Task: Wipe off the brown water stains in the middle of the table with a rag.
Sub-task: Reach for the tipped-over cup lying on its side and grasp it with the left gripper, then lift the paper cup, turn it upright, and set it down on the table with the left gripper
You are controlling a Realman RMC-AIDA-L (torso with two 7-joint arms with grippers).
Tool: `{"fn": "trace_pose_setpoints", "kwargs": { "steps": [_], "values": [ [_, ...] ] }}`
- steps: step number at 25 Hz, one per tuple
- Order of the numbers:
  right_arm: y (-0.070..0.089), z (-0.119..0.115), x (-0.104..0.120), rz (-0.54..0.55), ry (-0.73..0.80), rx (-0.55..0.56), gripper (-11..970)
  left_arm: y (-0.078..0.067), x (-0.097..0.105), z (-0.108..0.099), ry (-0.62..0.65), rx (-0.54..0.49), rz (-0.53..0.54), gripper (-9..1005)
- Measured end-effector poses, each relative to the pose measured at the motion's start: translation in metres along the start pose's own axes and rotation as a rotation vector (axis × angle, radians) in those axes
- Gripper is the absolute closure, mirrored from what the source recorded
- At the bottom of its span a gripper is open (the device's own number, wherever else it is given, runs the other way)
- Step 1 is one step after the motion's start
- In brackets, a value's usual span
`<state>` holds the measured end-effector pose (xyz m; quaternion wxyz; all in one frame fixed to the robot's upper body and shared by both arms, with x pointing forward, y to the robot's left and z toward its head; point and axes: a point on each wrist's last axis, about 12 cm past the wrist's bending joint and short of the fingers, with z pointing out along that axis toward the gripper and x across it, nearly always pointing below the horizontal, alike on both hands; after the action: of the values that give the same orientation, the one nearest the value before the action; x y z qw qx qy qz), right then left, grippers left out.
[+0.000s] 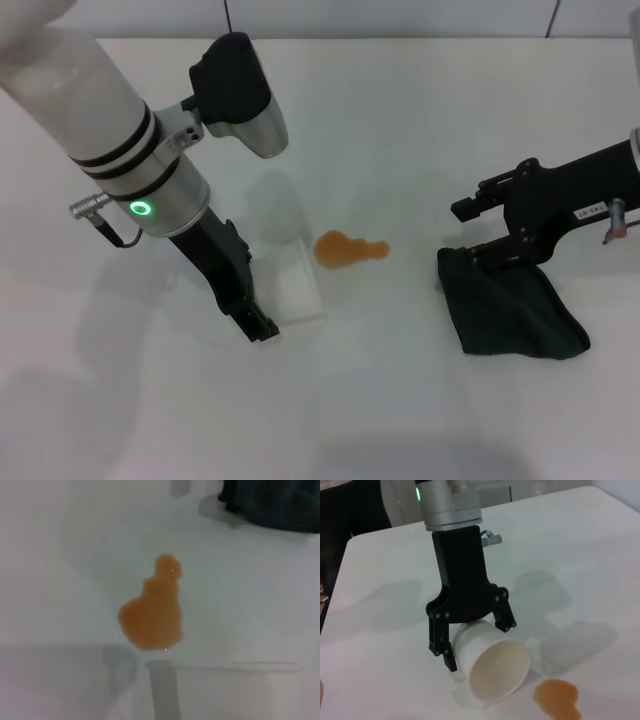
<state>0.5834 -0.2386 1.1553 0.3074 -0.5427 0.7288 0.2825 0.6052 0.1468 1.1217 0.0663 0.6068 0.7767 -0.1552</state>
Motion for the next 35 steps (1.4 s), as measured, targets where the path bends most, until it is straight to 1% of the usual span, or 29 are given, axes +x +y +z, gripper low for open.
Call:
{"fn": "trace_pose_setpoints", "kwargs": {
  "steps": [14,18,19,23,26,29,33,35],
  "values": [
    [0.002,0.003,0.003,0.008,0.011,-0.011,312,0.001,0.001,0.002,-0.021,-0.011,0.003,137],
    [0.003,0.004,0.005,0.015,0.012,-0.013,313,0.002,0.004,-0.003,-0.047,-0.040,0.007,236],
    [0.003,0.004,0.005,0.016,0.012,-0.012,313,0.001,0.005,-0.006,-0.072,-0.056,0.009,260],
    [0.002,0.003,0.005,0.018,0.004,-0.009,313,-0.004,0.024,-0.027,-0.229,-0.146,0.026,324],
    [0.002,0.001,0.004,0.017,-0.003,-0.004,311,-0.008,0.044,-0.036,-0.365,-0.206,0.041,355],
    [0.002,0.001,0.004,0.015,-0.005,-0.002,311,-0.009,0.069,-0.034,-0.508,-0.254,0.036,370],
    [0.000,0.000,0.000,0.005,-0.008,0.004,311,-0.004,0.105,-0.023,-0.662,-0.309,-0.042,391],
    [-0.001,-0.002,-0.001,0.001,-0.013,0.012,311,-0.002,0.125,-0.014,-0.742,-0.332,-0.090,406]
  ]
}}
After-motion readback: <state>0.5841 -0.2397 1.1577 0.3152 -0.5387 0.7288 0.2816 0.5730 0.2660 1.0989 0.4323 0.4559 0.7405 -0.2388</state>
